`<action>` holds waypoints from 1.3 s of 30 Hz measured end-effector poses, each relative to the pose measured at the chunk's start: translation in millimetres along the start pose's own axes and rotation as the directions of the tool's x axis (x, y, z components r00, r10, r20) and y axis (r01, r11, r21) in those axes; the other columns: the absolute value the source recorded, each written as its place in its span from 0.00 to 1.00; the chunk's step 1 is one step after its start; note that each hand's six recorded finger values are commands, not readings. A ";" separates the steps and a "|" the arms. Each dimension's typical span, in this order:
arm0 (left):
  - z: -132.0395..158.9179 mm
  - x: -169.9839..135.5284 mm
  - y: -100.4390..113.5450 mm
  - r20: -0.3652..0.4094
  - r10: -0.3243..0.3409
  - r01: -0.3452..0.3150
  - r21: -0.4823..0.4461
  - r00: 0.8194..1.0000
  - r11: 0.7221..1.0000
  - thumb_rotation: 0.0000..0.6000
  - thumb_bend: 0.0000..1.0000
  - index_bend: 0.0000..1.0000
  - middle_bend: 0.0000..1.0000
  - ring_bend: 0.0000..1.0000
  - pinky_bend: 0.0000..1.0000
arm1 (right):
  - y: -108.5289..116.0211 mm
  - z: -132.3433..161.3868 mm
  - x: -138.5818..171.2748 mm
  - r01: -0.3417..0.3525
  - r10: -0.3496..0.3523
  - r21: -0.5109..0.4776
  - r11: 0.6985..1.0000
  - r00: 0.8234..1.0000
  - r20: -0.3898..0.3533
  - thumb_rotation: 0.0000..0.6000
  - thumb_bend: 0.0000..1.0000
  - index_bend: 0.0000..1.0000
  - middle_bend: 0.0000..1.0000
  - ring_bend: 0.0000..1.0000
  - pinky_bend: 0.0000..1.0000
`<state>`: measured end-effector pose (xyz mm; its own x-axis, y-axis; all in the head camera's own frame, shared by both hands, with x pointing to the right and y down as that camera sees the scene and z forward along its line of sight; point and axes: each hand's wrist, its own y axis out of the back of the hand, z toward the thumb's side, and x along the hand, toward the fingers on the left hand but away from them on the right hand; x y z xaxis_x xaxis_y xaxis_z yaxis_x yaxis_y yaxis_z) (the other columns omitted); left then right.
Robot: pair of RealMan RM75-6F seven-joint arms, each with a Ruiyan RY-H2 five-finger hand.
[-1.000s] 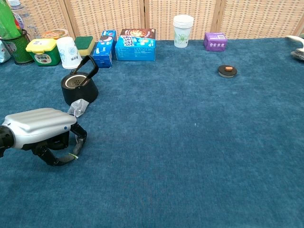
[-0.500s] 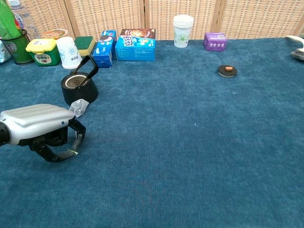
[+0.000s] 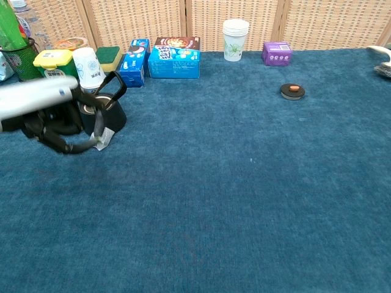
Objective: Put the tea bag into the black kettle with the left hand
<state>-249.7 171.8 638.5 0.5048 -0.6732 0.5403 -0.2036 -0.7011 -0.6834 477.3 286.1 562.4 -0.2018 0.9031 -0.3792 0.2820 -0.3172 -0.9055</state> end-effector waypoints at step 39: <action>-39.8 0.1 91.6 -0.123 0.429 -0.445 -0.172 0.895 0.879 1.00 0.46 0.59 1.00 1.00 0.95 | -13.2 -11.1 -8.7 -0.040 0.040 -0.010 0.999 0.999 0.035 1.00 0.03 0.35 0.25 0.29 0.20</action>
<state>-301.6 98.2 595.5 0.2613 -0.9322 0.2504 -0.5480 -0.3568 -0.7565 485.7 285.6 579.8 -0.2226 0.8792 -0.4213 0.2994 -0.3496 -0.8878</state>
